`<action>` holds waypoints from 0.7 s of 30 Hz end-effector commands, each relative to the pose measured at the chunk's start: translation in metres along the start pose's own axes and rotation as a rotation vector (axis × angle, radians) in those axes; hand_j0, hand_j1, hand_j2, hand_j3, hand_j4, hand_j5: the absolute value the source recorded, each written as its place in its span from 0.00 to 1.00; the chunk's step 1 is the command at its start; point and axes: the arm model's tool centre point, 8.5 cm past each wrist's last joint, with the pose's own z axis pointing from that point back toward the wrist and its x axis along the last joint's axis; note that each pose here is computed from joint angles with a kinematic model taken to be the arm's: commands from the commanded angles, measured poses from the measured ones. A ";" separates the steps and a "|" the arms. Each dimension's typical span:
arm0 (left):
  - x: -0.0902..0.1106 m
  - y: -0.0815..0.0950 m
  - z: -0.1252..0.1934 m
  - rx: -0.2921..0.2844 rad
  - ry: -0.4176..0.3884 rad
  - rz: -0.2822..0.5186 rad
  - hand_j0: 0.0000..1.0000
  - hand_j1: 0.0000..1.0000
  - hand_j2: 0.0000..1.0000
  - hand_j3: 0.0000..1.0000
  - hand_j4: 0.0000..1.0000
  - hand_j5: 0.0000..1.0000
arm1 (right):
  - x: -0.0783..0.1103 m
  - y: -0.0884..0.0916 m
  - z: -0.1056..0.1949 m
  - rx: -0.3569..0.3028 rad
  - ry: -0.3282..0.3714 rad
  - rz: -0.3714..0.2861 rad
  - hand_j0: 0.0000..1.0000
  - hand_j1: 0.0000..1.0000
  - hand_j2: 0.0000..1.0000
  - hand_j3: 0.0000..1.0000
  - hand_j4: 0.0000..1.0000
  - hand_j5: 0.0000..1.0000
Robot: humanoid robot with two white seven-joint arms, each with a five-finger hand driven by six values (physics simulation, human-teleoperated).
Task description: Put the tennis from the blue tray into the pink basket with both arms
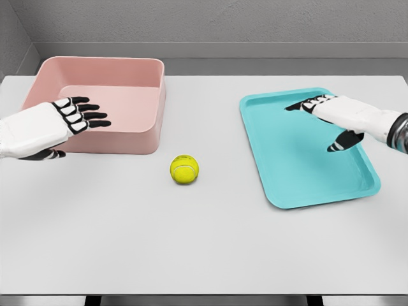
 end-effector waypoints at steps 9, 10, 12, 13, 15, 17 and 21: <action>0.045 -0.012 -0.069 -0.028 -0.181 -0.068 1.00 1.00 1.00 1.00 1.00 1.00 | -0.010 -0.006 0.025 -0.056 -0.025 0.034 1.00 1.00 1.00 1.00 1.00 1.00; 0.050 -0.012 -0.077 -0.025 -0.205 -0.066 1.00 1.00 1.00 1.00 1.00 1.00 | -0.012 -0.006 0.025 -0.053 -0.016 0.026 1.00 1.00 1.00 1.00 1.00 1.00; 0.062 -0.017 -0.089 -0.025 -0.244 -0.061 1.00 1.00 1.00 1.00 1.00 1.00 | -0.011 -0.006 0.025 -0.055 -0.021 0.029 1.00 1.00 1.00 1.00 1.00 1.00; 0.066 -0.018 -0.094 -0.032 -0.264 -0.065 1.00 1.00 1.00 1.00 1.00 1.00 | -0.011 -0.006 0.025 -0.056 -0.023 0.032 1.00 1.00 1.00 1.00 1.00 1.00; 0.077 -0.020 -0.106 -0.035 -0.310 -0.061 1.00 1.00 1.00 1.00 1.00 1.00 | -0.010 -0.007 0.025 -0.058 -0.024 0.034 1.00 1.00 1.00 1.00 1.00 1.00; 0.081 -0.019 -0.111 -0.031 -0.326 -0.063 1.00 1.00 1.00 1.00 1.00 1.00 | -0.008 -0.010 0.025 -0.063 -0.027 0.040 1.00 1.00 1.00 1.00 1.00 1.00; 0.098 -0.019 -0.131 -0.033 -0.395 -0.069 1.00 1.00 1.00 1.00 1.00 1.00 | -0.008 -0.011 0.026 -0.065 -0.028 0.044 1.00 1.00 1.00 1.00 1.00 1.00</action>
